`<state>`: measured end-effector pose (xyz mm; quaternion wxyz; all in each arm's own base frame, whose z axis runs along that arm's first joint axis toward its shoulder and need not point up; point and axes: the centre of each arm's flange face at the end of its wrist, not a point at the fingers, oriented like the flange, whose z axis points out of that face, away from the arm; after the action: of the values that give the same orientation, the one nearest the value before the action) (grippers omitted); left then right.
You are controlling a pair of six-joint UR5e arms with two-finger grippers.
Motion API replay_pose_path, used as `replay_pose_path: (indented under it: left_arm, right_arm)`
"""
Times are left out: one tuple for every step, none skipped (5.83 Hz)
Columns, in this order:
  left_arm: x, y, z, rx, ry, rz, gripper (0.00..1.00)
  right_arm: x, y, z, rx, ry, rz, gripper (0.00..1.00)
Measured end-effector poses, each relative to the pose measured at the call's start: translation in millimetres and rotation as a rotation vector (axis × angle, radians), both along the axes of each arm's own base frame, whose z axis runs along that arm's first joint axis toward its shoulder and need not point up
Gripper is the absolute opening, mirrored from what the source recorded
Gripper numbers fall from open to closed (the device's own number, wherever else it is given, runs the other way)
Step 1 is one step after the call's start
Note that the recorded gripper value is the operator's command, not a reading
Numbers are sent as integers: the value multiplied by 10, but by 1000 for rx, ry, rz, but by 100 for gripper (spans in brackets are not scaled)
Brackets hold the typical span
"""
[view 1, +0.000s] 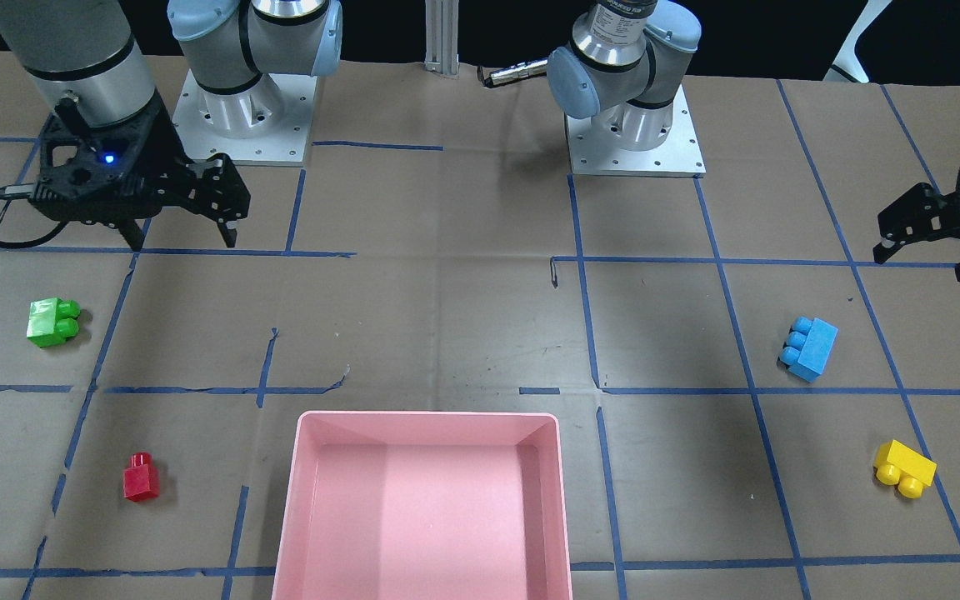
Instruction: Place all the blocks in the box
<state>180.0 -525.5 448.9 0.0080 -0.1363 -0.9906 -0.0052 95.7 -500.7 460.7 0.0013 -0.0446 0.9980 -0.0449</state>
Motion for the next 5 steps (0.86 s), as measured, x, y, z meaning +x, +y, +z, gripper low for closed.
replay_pose_path:
  left_arm:
    - [252, 10, -159, 9, 12, -96, 99]
    - [341, 30, -297, 21, 29, -194, 98]
    - [340, 67, -454, 38, 52, -239, 97]
    - [297, 111, -658, 62, 81, -254, 97]
    - [241, 164, -933, 76, 97, -266, 98]
  right_arm:
    - [-545, -34, -150, 7, 5, 25, 99]
    - [-1098, -28, -333, 1, 8, 36, 100]
    - [-1550, 25, -544, -2, -6, 30, 94]
    - [-1789, 98, -841, -23, -35, 13, 99]
    - [-1936, 226, -1266, -61, -46, 21, 100]
